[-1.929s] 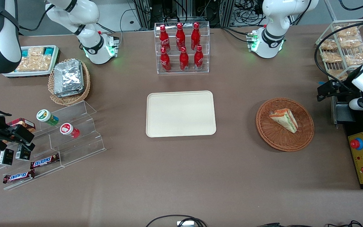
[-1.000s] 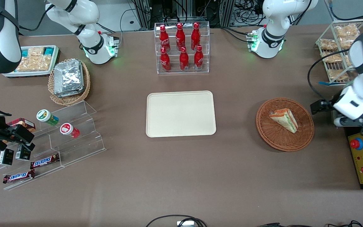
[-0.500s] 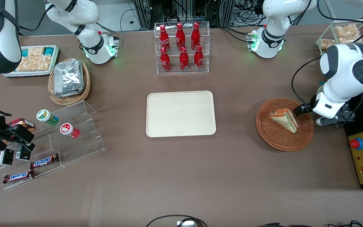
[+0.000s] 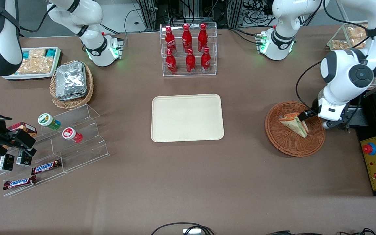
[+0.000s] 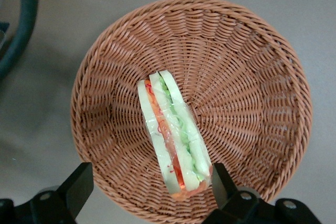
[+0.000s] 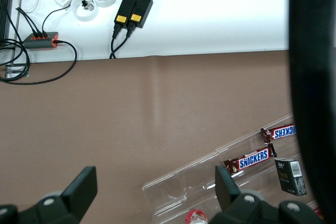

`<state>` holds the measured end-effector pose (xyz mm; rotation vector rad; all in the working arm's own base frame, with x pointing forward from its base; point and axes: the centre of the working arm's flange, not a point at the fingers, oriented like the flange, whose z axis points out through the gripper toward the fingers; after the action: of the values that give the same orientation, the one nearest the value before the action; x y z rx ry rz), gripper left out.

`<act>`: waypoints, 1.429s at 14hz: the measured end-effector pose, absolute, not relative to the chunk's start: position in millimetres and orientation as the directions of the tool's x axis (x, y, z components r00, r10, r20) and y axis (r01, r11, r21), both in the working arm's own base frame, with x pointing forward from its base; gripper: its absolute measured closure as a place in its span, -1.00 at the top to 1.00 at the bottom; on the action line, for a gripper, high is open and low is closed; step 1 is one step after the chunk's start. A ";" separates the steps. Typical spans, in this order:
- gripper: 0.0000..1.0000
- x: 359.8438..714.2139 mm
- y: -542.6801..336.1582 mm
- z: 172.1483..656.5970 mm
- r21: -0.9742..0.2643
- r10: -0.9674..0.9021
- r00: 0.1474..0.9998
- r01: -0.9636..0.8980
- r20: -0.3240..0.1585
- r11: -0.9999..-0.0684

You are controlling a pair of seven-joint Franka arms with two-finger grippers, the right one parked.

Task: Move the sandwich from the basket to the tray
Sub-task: 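Lower the open left gripper around the sandwich and close it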

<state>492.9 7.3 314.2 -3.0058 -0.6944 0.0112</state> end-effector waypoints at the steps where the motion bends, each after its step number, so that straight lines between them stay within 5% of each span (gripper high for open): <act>1: 1.00 490.6 6.5 307.7 -0.053 0.461 0.888 0.460 0.010 -0.886; 17: 0.99 489.2 -1.0 242.5 -0.040 0.609 0.793 0.608 -0.024 -0.793; 20: 0.45 489.8 -1.7 238.2 -0.036 0.639 0.769 0.638 -0.021 -0.769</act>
<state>489.8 -1.7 238.2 -2.9295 -1.0584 0.0504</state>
